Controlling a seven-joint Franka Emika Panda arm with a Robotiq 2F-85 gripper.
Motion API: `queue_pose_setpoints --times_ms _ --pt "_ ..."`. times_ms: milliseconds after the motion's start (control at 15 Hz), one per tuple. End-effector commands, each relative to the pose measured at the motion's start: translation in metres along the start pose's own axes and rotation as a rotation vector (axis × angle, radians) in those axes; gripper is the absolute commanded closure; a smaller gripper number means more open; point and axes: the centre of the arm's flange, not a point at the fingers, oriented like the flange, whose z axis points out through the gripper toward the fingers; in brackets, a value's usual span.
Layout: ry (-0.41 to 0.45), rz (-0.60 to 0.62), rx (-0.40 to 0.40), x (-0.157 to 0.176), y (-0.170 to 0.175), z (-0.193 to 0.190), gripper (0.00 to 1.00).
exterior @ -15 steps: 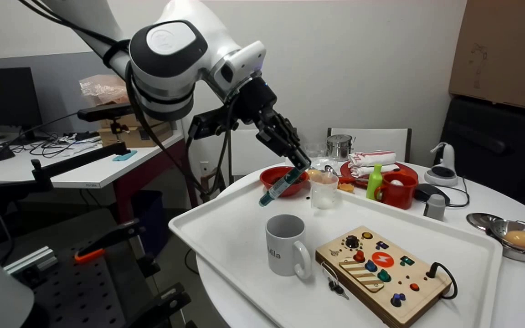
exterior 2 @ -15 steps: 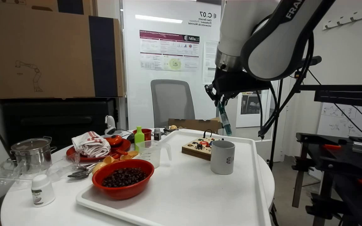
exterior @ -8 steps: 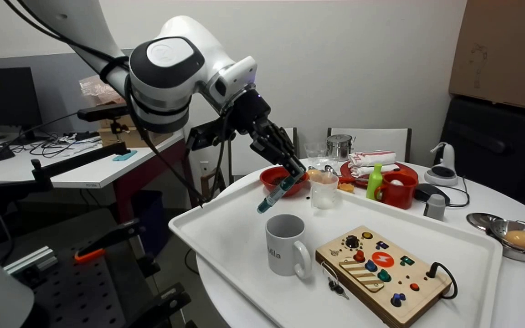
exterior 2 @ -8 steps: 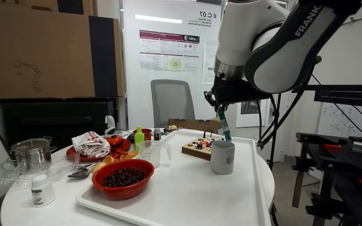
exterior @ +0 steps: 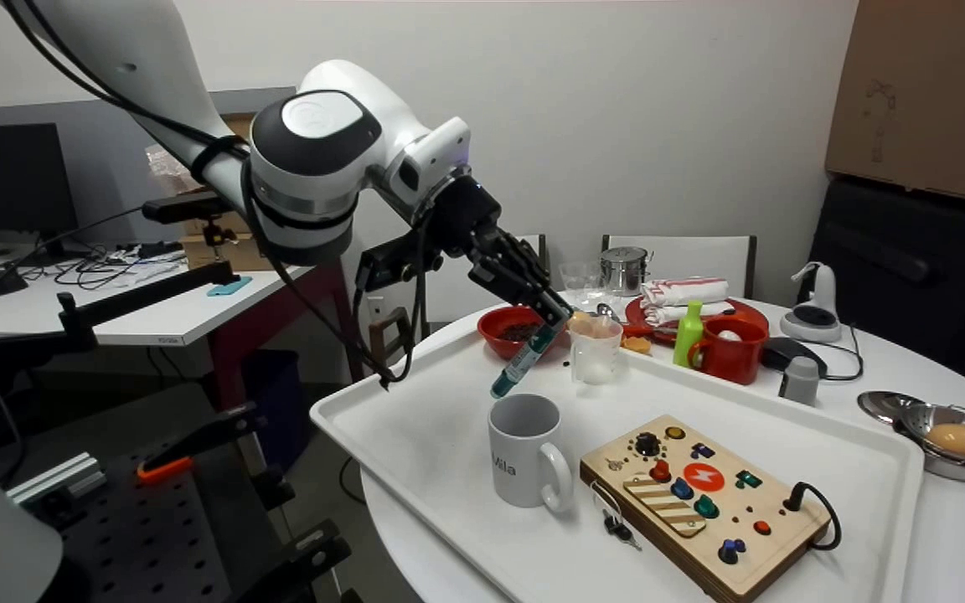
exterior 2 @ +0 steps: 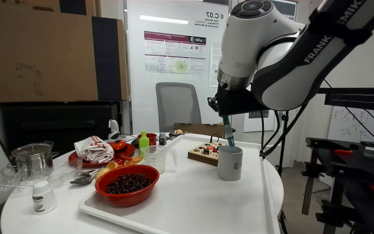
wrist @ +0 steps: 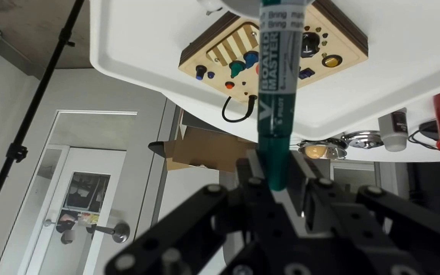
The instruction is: Put the green marker inside the white mug
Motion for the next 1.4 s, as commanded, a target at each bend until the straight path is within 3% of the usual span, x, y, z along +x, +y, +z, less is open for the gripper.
queue_pose_setpoints --times_ms 0,467,533,667,1067,1200,1333 --pt "0.056 0.006 -0.040 0.000 -0.010 0.011 0.95" --pt "0.062 -0.014 -0.070 -0.010 -0.017 0.024 0.95" --pt "0.056 -0.018 -0.076 -0.012 -0.018 0.026 0.55" --pt "0.056 -0.021 -0.085 -0.015 -0.020 0.028 0.49" --pt "0.050 -0.019 -0.086 -0.016 -0.023 0.029 0.04" --pt "-0.023 -0.020 -0.031 -0.010 -0.023 0.021 0.00" --pt "-0.019 -0.008 0.004 0.002 -0.023 0.008 0.00"
